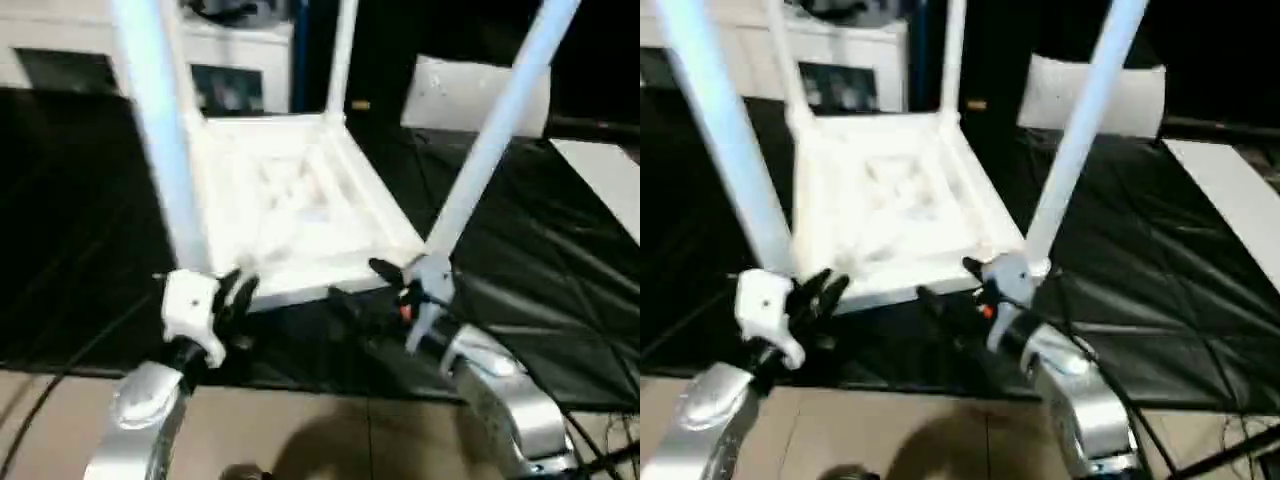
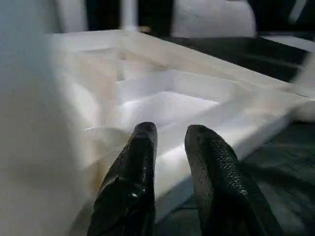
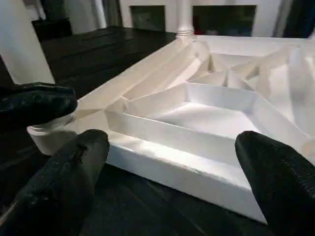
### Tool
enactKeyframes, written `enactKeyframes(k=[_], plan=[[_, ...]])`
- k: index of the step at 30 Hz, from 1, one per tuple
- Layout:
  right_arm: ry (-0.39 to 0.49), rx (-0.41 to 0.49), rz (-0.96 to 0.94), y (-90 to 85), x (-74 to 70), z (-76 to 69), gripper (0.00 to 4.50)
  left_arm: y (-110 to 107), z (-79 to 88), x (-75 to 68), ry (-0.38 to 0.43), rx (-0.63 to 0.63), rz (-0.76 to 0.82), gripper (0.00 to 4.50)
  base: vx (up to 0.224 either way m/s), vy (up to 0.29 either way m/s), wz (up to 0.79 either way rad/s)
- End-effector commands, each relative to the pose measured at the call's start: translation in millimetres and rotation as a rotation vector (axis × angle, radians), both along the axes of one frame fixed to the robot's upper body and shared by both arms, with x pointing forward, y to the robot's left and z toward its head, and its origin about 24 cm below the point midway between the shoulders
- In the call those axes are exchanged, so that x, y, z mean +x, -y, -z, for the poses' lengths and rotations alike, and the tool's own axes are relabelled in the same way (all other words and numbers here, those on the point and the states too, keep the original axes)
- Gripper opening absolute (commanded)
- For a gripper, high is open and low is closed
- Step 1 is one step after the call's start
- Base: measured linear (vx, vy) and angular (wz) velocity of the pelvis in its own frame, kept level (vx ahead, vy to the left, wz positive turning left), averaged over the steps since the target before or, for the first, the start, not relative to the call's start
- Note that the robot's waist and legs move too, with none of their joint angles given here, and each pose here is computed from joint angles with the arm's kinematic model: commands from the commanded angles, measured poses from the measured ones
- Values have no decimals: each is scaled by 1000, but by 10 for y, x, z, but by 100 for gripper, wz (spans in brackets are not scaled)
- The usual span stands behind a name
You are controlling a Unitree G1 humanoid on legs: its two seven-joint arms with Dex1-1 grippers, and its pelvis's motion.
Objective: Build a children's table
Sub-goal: Rotate table base
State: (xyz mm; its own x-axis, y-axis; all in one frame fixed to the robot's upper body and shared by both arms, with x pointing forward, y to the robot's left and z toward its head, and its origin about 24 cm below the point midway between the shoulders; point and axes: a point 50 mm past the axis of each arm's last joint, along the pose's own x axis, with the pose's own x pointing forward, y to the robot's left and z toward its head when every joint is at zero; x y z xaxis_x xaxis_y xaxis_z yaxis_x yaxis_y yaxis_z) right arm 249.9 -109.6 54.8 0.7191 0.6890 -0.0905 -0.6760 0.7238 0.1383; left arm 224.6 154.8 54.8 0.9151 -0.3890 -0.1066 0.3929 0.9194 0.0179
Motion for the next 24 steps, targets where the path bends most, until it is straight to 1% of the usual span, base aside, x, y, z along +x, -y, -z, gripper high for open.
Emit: enactKeyframes(k=[1,2,7,9,11,17,20,21,24], plan=[[5,-8,36,91,-9,9,450,64,-20,-64,-12,-20,64,115,-22,48,-27],[6,-6,39,95,-11,6,450,65,-16,-107,-26,-31,86,115,-6,27,-20],[8,-10,45,104,-13,13,450,35,6,-147,-54,-3,83,115,0,0,0],[7,-10,47,105,-16,16,450,14,7,-140,-56,-1,58,115,0,0,0],[2,-10,52,105,-26,29,450,-10,-19,-104,-31,-11,12,115,0,0,0],[-6,-34,21,84,-48,57,450,-7,-5,-98,-38,25,7,115,9,-6,0],[-6,-42,12,76,-50,62,450,-6,2,-103,-45,28,2,115,47,-64,36],[-5,-41,19,84,-46,65,450,-19,46,-118,-89,5,-13,115,88,-118,59],[-2,-40,32,101,-45,71,450,-24,54,-153,-93,-30,6,115,70,-187,75]])
